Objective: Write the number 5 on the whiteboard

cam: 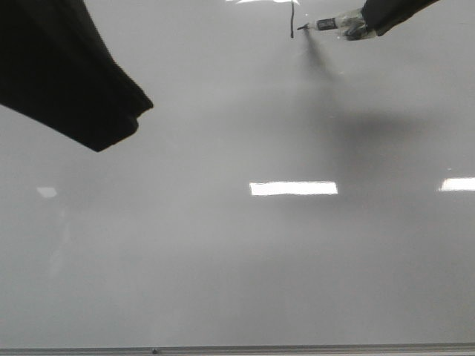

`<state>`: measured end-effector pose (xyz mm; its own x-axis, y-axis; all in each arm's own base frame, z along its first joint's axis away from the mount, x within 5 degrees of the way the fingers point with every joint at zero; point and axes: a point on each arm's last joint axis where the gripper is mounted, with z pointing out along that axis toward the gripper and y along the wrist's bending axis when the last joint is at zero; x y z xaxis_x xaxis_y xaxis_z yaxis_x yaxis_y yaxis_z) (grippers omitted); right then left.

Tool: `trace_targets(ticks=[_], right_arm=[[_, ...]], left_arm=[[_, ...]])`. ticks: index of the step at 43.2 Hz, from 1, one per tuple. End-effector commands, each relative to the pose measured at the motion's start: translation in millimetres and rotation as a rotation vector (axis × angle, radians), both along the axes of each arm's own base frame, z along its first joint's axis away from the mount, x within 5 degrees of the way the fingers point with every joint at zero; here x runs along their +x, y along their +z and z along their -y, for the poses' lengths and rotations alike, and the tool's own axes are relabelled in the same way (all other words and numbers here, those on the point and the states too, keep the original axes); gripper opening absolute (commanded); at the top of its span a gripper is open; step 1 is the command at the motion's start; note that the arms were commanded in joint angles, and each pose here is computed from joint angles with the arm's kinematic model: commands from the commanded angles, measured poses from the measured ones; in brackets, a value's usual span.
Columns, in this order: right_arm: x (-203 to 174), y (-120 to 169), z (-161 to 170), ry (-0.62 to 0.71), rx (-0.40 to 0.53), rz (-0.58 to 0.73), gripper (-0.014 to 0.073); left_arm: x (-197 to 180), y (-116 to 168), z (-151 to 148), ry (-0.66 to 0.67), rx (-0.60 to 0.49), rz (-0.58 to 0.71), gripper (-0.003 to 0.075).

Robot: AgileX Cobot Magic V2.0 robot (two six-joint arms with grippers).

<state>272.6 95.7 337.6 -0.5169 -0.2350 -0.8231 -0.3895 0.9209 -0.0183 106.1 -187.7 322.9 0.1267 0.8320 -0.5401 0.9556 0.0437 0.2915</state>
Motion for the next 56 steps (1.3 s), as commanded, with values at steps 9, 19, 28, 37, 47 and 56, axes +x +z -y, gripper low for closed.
trace_targets(ticks=[9,19,28,37,47,56], right_arm=[[-5.9,6.2,15.1,-0.037,-0.013,0.003,-0.0059],[-13.0,-20.0,8.0,-0.005,-0.036,-0.066,-0.0059],[-5.9,-25.6,-18.6,0.058,-0.012,-0.039,-0.0059],[-22.1,12.5,-14.1,0.061,0.044,0.062,-0.0059],[-6.7,36.8,-9.0,0.029,0.054,0.090,-0.0059],[9.6,37.9,-15.0,0.028,0.054,0.091,-0.0059]], left_arm=[[-0.6,17.4,2.0,0.005,-0.092,0.040,-0.0020],[-0.6,17.4,2.0,0.005,-0.092,0.040,-0.0020],[-0.6,17.4,2.0,0.005,-0.092,0.040,-0.0020],[-0.6,17.4,2.0,0.005,-0.092,0.040,-0.0020],[-0.6,17.4,2.0,0.005,-0.092,0.040,-0.0020],[-0.6,17.4,2.0,0.005,-0.092,0.040,-0.0020]])
